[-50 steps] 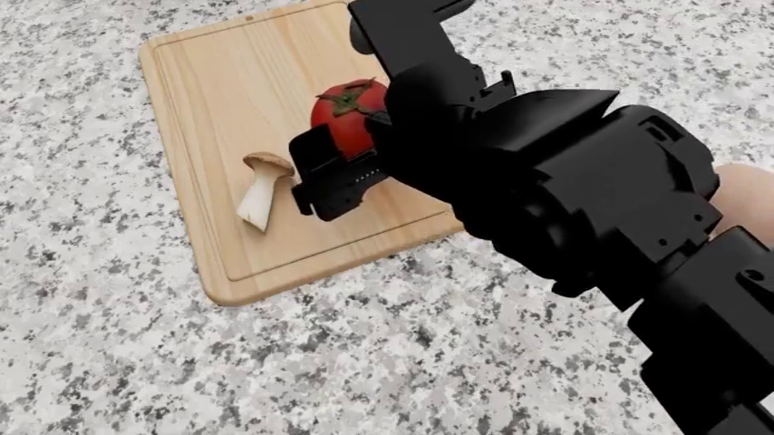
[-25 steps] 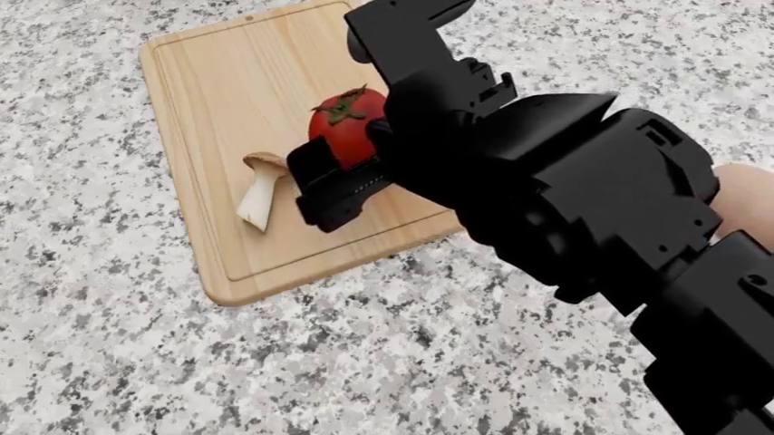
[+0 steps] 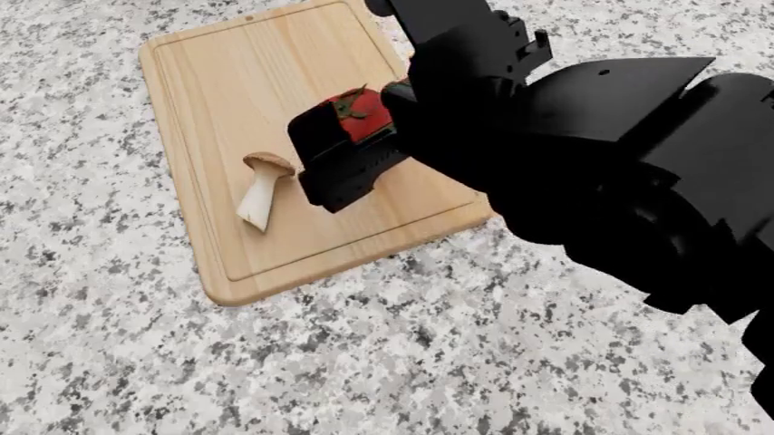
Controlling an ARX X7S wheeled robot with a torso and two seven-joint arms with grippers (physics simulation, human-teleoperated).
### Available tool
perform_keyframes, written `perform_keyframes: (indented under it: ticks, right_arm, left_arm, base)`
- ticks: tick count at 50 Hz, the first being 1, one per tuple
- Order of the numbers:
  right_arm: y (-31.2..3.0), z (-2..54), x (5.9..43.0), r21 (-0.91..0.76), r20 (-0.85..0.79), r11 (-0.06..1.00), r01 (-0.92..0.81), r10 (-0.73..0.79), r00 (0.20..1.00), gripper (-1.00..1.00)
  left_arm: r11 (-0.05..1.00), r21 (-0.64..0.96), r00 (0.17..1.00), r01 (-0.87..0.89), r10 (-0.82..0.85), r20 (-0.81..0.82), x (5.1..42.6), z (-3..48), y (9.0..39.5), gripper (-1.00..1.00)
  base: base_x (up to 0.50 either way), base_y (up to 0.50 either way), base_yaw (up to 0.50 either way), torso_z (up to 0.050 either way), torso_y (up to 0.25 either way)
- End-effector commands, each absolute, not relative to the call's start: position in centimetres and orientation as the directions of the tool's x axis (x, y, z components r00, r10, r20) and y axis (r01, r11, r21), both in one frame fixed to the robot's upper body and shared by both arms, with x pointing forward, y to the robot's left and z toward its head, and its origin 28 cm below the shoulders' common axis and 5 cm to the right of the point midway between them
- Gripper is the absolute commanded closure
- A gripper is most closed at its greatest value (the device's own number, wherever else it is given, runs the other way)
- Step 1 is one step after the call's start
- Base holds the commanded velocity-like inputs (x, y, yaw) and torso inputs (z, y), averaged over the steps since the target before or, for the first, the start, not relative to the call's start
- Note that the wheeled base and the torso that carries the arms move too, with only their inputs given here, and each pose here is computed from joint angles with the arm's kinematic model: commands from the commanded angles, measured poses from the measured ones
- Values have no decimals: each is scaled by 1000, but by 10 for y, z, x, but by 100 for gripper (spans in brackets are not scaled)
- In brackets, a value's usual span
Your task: Clear the non-vegetable object off the cutting board and place the vegetables onto it.
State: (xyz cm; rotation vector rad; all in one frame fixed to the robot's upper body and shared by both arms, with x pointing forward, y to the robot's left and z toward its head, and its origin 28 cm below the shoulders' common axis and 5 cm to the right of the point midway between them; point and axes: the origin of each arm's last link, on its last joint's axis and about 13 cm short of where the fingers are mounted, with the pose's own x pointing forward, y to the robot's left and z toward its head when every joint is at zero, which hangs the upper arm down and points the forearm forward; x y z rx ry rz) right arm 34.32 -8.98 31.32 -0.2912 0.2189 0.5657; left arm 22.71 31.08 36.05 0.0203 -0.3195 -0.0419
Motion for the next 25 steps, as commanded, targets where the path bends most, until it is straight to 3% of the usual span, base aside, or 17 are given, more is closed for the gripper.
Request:
perform_keyframes:
  ticks: [1,25]
  right_arm:
    - [-101,337,307,-227,-214,812,-537,497,841,-100]
    - [-114,348,210,-247,-49,838,-487,491,870,-100]
  left_arm:
    - [999,23,948,33,-39,316,225,361,313,-100]
    - [999,16,953,37,-40,299,216,350,313,-100]
  base:
    - [0,0,0,0,0]
    - [0,0,0,0,0]
